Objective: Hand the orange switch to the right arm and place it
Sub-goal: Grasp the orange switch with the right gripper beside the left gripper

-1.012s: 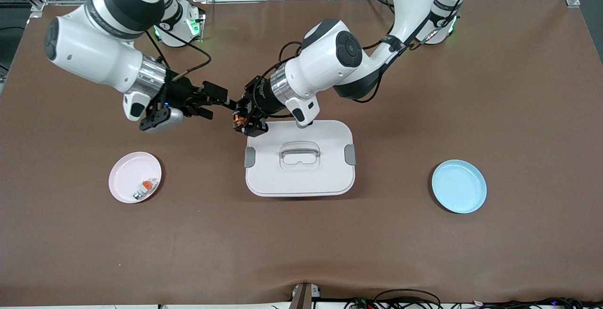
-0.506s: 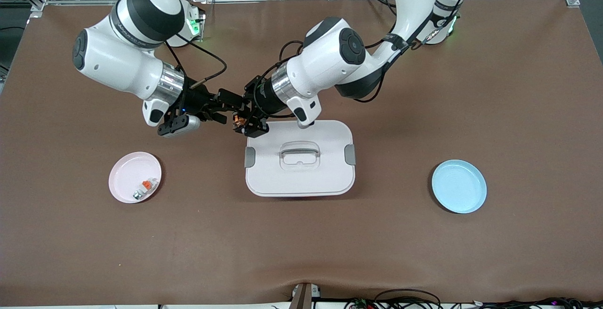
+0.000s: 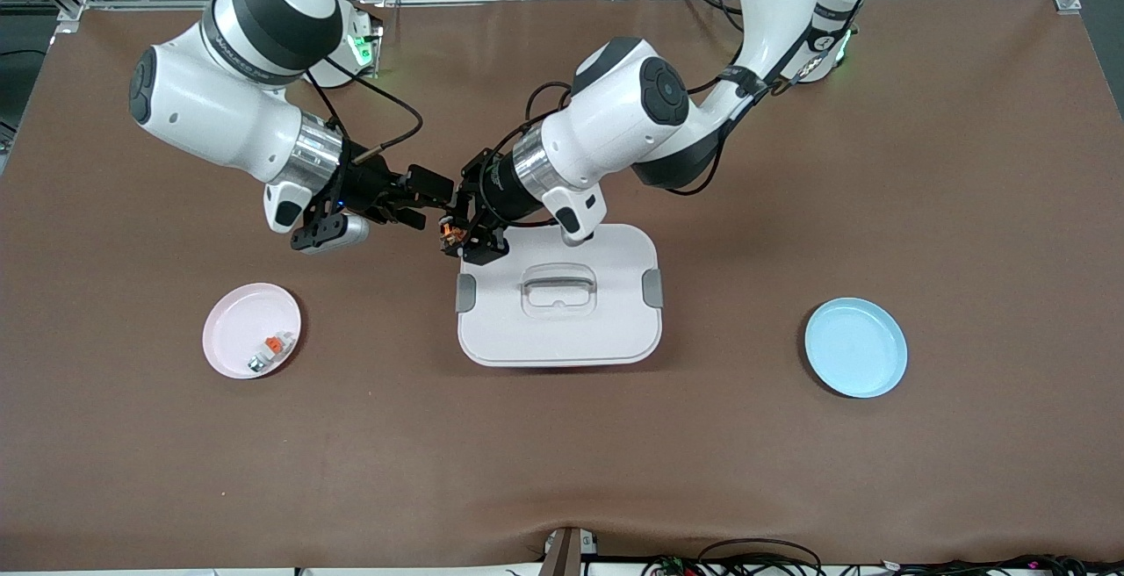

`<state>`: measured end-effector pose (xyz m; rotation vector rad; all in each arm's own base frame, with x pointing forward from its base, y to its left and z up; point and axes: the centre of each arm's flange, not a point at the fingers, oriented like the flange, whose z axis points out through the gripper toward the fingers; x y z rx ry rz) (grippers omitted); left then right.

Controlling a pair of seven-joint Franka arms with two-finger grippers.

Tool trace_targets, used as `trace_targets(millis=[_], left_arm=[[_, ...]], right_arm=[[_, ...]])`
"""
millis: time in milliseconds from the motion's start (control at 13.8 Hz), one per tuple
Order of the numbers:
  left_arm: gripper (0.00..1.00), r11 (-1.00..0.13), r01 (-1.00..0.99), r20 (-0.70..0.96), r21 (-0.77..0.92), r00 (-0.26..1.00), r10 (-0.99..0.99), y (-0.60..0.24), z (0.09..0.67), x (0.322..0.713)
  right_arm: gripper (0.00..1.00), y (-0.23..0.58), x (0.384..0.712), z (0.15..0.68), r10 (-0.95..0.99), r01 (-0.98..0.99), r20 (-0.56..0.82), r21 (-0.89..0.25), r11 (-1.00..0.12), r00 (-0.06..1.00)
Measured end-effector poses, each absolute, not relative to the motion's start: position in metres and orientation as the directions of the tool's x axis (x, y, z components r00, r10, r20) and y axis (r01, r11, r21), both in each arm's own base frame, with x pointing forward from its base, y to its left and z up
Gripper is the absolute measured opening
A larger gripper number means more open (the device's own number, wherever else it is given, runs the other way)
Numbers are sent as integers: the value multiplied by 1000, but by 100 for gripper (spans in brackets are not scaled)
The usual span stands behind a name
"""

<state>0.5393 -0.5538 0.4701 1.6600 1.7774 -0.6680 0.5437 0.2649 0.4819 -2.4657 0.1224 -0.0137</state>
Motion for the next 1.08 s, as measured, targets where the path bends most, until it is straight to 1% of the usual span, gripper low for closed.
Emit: trace_targets(millis=[361,434,506,578,650,723,795,867,1012,1084], left_arm=[[73,87,995,-725,43,-28,688,-554,470,539],[73,86,995,-725,43,-28,688,-554,470,539],[73,85,995,-725,43,-27,688,-555,470,539],[73,84,996,-725,43,-27,688,-555,470,538],[73,84,996,-725,43,-27,688,-555,470,538],[73,84,996,-725,43,-27,688,-555,470,538],[73,84,996,-725,43,-27,689,-555,470,538],[73,83,996,-724,42,-27,689,-555,469,538],[73,81,996,-723,40,-27,690,-556,468,537],[73,78,996,-722,40,-25,691,-556,468,537]], right_arm=[[94,273,559,473,-94,-92,-29,-622,-778,995],[92,275,561,472,-95,-93,-30,-622,-777,995],[87,277,563,471,-97,-96,-33,-622,-777,995],[87,279,564,471,-97,-97,-34,-623,-776,995],[79,280,564,471,-96,-97,-35,-623,-776,995],[67,281,563,471,-97,-100,-39,-623,-776,995],[67,281,563,471,-99,-106,-46,-622,-776,994],[61,282,563,472,-102,-111,-50,-622,-775,994],[40,285,562,477,-99,-109,-51,-626,-772,994],[35,285,562,477,-88,-95,-42,-628,-773,995]])
